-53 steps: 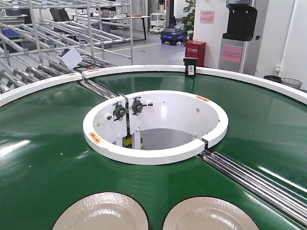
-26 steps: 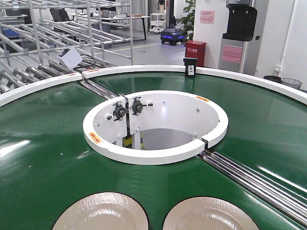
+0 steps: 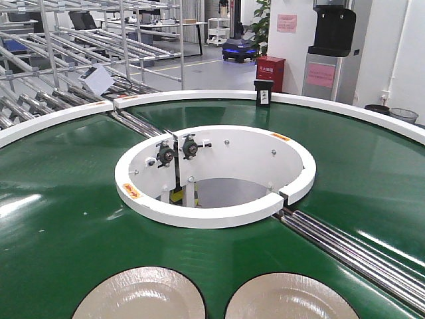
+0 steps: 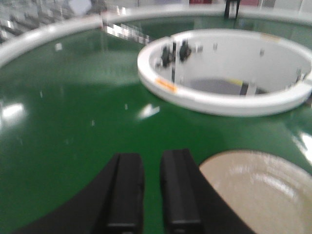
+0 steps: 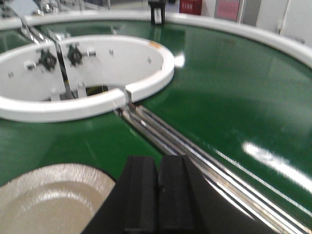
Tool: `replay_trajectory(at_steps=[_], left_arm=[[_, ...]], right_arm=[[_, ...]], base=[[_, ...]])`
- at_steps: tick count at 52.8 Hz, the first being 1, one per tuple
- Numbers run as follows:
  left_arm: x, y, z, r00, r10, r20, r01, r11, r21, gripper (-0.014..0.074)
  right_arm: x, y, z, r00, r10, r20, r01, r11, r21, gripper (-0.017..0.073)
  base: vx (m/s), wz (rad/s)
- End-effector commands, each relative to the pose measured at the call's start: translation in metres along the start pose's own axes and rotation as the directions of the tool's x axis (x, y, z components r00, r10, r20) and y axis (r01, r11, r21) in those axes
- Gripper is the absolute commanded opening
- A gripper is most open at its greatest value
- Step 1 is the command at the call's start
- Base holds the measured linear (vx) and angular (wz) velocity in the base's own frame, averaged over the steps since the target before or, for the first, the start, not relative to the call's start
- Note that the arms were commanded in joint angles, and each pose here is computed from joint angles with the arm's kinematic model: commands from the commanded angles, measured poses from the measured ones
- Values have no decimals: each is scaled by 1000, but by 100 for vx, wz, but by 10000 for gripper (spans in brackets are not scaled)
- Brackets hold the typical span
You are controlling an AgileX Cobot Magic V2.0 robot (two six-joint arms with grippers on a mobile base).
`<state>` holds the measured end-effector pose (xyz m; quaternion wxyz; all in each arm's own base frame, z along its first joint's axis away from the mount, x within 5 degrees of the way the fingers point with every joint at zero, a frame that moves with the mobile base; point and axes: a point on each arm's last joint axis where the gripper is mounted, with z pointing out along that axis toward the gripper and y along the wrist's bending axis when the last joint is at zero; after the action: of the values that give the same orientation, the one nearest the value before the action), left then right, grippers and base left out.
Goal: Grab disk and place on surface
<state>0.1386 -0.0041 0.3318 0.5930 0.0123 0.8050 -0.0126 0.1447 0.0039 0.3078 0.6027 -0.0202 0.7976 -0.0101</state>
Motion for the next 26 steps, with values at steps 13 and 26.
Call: replay_trajectory(at_steps=[13,26], left_arm=[[5,0,47,992,-17,-127,17,1000,1,506],[25,-3,83,943,-164,-290,169,986,-9,505]], right_arm=[[-9,1,13,998,65,11,-65,998,-14,316],[-9,1,13,998,67,9,-67,998,-14,593]], base=[[0,0],[0,0]])
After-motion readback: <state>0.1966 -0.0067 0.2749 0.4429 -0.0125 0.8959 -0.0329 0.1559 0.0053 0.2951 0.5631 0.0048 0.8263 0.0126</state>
